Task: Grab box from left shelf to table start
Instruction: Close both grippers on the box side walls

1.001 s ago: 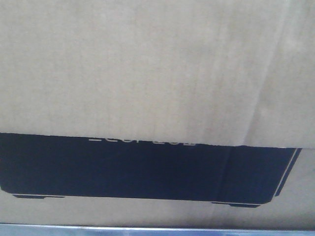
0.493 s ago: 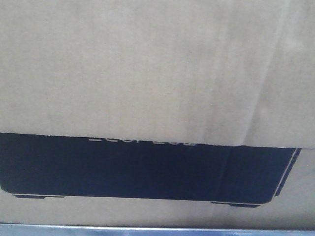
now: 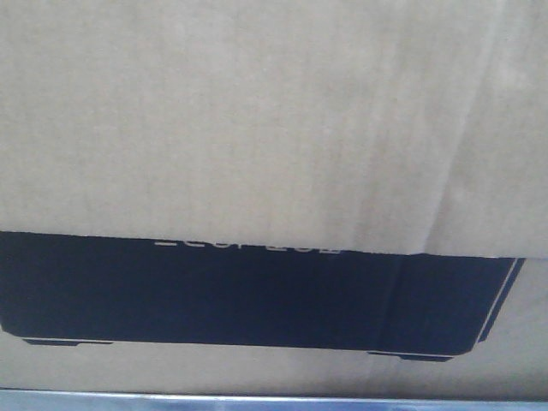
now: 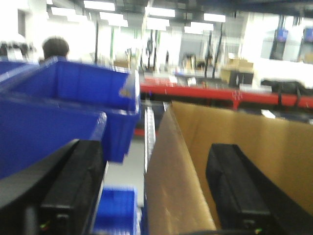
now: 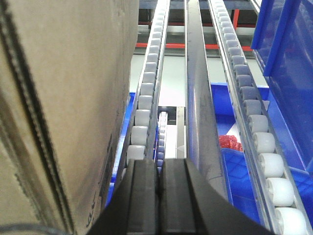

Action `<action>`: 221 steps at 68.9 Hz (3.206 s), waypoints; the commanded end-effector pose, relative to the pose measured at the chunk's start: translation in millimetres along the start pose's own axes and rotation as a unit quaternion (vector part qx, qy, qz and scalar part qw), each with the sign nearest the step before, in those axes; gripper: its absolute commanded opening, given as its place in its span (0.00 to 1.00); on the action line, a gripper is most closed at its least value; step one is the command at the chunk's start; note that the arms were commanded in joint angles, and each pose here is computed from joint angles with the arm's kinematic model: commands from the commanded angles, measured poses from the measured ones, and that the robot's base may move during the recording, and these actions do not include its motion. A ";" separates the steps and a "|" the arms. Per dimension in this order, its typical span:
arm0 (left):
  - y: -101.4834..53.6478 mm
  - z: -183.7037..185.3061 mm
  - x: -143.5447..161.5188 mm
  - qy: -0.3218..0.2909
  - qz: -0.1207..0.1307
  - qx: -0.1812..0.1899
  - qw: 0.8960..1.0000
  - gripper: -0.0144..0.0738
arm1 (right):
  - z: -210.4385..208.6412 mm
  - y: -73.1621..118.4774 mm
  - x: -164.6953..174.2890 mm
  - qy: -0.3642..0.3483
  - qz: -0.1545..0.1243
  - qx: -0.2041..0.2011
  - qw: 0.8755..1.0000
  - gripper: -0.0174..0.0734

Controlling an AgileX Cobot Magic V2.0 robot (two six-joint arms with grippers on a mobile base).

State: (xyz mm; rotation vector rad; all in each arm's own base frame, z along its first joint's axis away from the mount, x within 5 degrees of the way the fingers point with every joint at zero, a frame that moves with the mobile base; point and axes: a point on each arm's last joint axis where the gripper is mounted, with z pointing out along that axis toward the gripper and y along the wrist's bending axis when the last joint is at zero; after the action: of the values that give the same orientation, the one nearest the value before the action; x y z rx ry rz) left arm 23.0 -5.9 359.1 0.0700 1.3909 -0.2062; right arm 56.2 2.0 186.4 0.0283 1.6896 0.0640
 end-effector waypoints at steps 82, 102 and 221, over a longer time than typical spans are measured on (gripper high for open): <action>-33.6 195.6 -31.8 0.545 -0.031 0.049 0.836 0.59 | -0.9 -0.2 -9.2 -0.057 -0.002 0.001 0.998 0.25; -26.3 197.6 -27.9 0.556 -0.002 0.018 0.831 0.58 | -2.4 -0.4 -18.2 -0.106 -0.002 0.002 0.994 0.25; -27.7 196.8 -28.6 0.555 -0.009 0.023 0.831 0.58 | 92.4 32.0 -236.5 0.368 0.048 -0.079 0.925 0.88</action>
State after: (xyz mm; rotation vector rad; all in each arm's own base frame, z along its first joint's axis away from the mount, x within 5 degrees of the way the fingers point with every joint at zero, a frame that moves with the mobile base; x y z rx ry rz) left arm 215.4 -64.2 413.0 0.2487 2.5575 -0.1972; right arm 163.1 22.0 402.0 -0.0266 2.4387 0.3117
